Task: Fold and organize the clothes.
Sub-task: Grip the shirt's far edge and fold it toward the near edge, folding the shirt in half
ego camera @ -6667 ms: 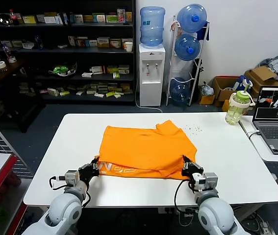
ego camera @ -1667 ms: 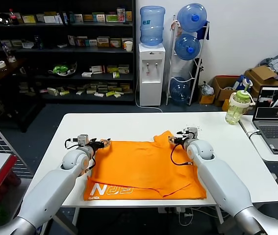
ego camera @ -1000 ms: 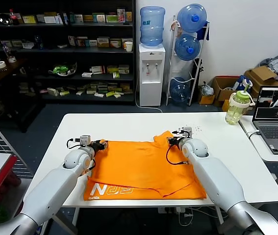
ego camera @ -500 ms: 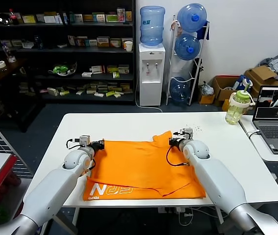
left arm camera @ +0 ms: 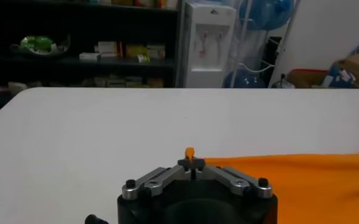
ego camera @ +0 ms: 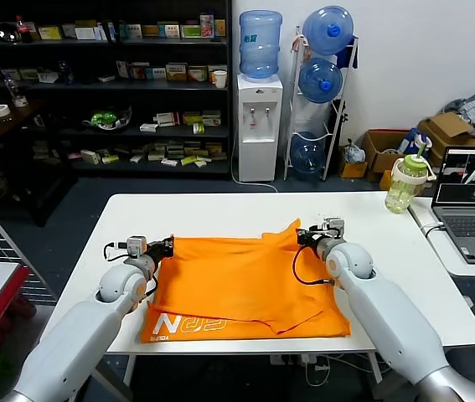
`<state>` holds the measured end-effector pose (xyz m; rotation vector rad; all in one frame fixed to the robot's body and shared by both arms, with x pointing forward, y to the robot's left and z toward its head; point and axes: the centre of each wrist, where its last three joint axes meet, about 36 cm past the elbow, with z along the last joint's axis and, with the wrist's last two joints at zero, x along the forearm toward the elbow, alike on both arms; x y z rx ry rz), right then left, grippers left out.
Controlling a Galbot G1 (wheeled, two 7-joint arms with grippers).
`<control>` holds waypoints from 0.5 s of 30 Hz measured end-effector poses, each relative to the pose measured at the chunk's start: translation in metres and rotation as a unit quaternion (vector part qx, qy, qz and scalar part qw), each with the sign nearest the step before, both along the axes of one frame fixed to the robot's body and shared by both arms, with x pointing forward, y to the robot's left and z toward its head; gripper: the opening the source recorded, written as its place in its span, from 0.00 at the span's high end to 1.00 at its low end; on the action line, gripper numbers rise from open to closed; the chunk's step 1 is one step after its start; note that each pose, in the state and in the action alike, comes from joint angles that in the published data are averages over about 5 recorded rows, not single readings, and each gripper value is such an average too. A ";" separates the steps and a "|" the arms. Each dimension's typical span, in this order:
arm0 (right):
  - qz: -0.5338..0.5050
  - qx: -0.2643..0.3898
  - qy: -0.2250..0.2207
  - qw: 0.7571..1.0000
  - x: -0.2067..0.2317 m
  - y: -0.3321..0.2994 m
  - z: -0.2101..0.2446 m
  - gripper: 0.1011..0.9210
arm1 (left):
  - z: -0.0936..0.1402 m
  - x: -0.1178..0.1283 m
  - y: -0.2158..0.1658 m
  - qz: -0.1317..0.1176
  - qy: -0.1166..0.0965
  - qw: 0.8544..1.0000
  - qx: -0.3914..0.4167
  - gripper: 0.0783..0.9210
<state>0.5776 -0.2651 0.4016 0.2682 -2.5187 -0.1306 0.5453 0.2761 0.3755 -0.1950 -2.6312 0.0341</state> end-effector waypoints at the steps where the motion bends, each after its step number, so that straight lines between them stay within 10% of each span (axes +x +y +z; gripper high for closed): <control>1: 0.000 0.000 0.000 1.000 -0.006 -0.002 0.001 0.97 | 0.001 -0.005 0.000 -0.001 -0.002 1.000 0.000 0.98; 15: 0.008 -0.005 0.009 1.000 -0.099 -0.019 0.028 0.97 | 0.020 -0.077 0.001 -0.024 -0.018 1.000 0.002 0.98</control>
